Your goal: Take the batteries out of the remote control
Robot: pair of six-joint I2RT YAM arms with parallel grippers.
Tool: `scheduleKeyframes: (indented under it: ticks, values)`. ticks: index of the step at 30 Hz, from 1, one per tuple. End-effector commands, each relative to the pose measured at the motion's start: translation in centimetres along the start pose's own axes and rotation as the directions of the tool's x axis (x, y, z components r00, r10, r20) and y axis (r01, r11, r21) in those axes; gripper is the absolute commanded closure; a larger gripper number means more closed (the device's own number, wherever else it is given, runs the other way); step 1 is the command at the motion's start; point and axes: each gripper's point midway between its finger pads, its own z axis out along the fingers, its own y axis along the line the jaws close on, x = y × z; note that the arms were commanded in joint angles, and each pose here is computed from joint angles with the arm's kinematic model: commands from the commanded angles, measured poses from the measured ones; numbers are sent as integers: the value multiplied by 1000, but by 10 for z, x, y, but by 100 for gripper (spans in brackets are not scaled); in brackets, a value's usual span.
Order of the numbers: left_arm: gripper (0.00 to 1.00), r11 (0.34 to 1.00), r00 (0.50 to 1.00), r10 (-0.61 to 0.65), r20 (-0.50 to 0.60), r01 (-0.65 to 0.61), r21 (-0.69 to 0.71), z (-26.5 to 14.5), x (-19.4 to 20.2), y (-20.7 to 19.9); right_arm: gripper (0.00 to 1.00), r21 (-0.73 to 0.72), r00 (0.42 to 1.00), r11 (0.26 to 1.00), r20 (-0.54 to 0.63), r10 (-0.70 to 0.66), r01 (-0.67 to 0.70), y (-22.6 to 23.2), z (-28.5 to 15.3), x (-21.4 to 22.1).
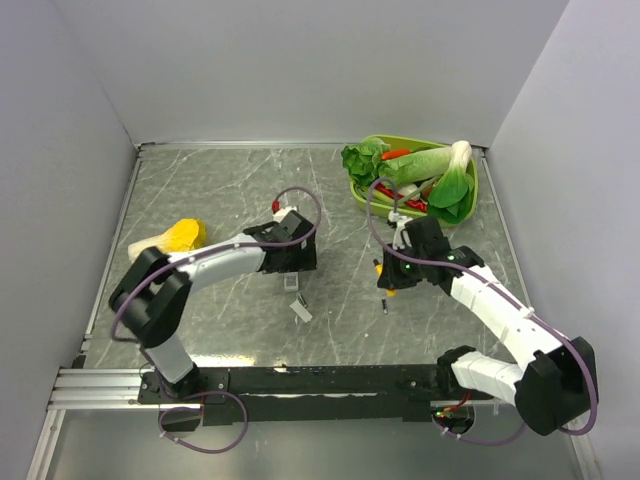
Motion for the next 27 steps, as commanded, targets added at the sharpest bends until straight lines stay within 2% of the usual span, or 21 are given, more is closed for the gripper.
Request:
scheduleKeyframes:
  ticks: [1, 7, 10, 11, 13, 15, 17, 19, 27]
  values:
    - [1, 986, 985, -77, 156, 52, 160, -61, -58, -24, 100, -62, 999, 998, 29, 14, -12, 32, 16, -7]
    - [1, 988, 952, -152, 265, 139, 69, -92, -80, 39, 96, -24, 1000, 1000, -10, -11, 10, 50, 52, -10]
    - [1, 967, 932, -248, 264, 219, 133, -104, -77, 51, 93, 6, 999, 1000, -35, -22, 22, 48, 70, -11]
    - [1, 957, 935, -275, 223, 243, 160, -102, -67, 52, 91, 31, 998, 999, -54, -13, 15, 43, 78, -9]
    - [1, 940, 915, -320, 245, 275, 200, -112, -71, 61, 90, 63, 998, 998, -55, -19, 22, 40, 85, -12]
    - [1, 939, 911, -322, 257, 274, 206, -113, -64, 68, 87, 80, 998, 996, -62, -26, 31, 36, 92, -11]
    - [1, 936, 901, -327, 284, 267, 230, -119, -63, 72, 78, 89, 997, 995, -69, -32, 38, 35, 100, -9]
    - [1, 931, 892, -334, 305, 263, 252, -126, -64, 73, 75, 104, 996, 994, -79, -29, 37, 32, 104, -6]
    - [1, 919, 906, -308, 290, 205, 337, -134, -60, 60, 58, 135, 996, 989, -78, -44, 54, 30, 104, -10]
